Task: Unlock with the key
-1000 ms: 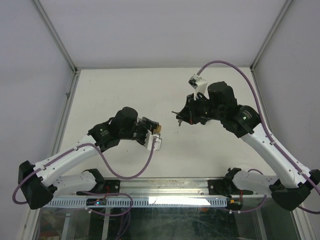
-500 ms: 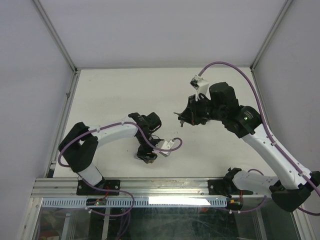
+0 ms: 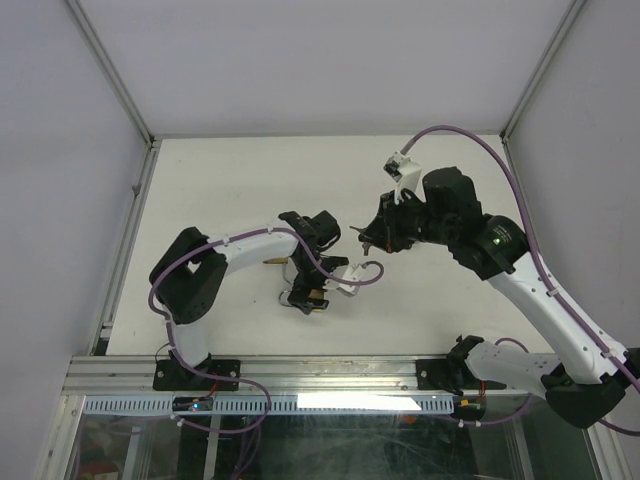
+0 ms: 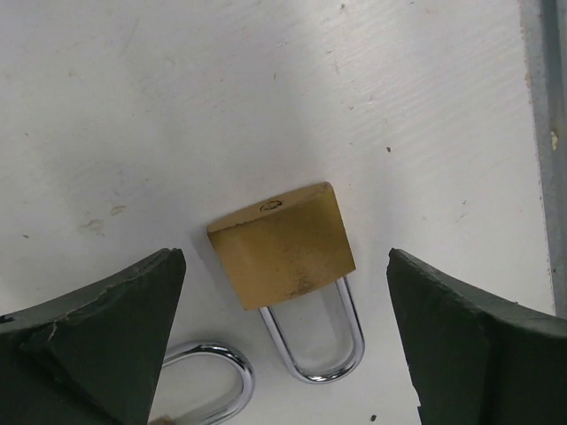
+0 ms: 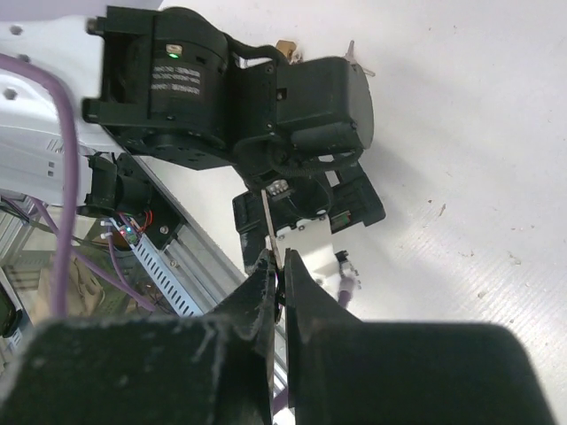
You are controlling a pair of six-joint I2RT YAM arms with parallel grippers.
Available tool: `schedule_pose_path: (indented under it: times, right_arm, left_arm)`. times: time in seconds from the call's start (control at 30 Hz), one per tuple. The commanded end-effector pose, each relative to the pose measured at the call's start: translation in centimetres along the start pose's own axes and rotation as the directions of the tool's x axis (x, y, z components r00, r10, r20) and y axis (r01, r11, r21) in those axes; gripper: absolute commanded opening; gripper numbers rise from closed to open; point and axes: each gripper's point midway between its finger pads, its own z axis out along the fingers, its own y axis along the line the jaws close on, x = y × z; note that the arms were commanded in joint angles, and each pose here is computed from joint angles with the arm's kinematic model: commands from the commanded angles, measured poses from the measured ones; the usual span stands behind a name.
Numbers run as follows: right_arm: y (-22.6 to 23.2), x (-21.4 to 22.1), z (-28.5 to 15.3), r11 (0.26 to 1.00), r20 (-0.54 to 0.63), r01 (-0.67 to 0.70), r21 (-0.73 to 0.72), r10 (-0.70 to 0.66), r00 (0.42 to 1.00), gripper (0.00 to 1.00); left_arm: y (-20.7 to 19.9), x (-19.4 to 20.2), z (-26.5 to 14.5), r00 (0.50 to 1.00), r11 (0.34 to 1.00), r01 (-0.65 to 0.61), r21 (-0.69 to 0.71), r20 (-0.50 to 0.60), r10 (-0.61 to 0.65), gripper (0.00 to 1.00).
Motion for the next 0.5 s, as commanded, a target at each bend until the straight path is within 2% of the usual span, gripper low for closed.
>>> schedule_pose_path:
  times: [0.0, 0.07, 0.13, 0.23, 0.3, 0.33, 0.4, 0.47]
  right_arm:
    - [0.8, -1.7, -0.9, 0.999, 0.065, 0.030, -0.022, -0.028, 0.998, 0.00]
    - [0.8, -1.7, -1.0, 0.999, 0.065, 0.030, -0.023, -0.028, 0.997, 0.00]
    - [0.8, -1.7, -1.0, 0.999, 0.066, 0.028, -0.020, -0.027, 0.997, 0.00]
    - [0.7, -1.7, -1.1, 1.000, 0.071, 0.025, -0.017, -0.024, 0.997, 0.00]
    - [0.8, -1.7, -1.2, 1.000, 0.074, 0.024, -0.019, -0.023, 0.997, 0.00]
    - [0.8, -1.7, -1.2, 1.000, 0.075, 0.023, -0.020, -0.022, 0.997, 0.00]
    - [0.8, -1.7, -1.1, 1.000, 0.075, 0.021, -0.022, -0.019, 0.997, 0.00]
    - [0.9, -1.7, -1.0, 0.999, 0.072, 0.019, -0.026, -0.017, 0.997, 0.00]
  left_arm:
    - [-0.4, -3.0, -4.5, 0.972, 0.981, -0.179, -0.073, 0.140, 0.188, 0.99]
    - [-1.2, -2.5, -6.7, 0.955, 0.974, -0.210, -0.079, 0.195, 0.222, 0.99]
    - [-1.4, -1.3, -8.5, 0.954, 0.981, -0.172, -0.095, 0.230, 0.190, 0.99]
    - [-2.0, 2.7, -9.0, 0.980, 0.996, -0.052, -0.074, 0.190, 0.065, 0.97]
    - [-3.8, 5.0, -8.8, 0.981, 0.996, -0.051, -0.072, 0.185, 0.063, 0.93]
    - [-4.3, 5.2, -9.0, 0.978, 0.992, -0.080, -0.095, 0.186, 0.097, 0.89]
    - [-5.7, 5.4, -8.8, 0.956, 0.965, -0.205, -0.161, 0.179, 0.233, 0.71]
    - [-5.8, 4.9, -8.5, 0.911, 0.909, -0.325, -0.260, 0.173, 0.375, 0.42]
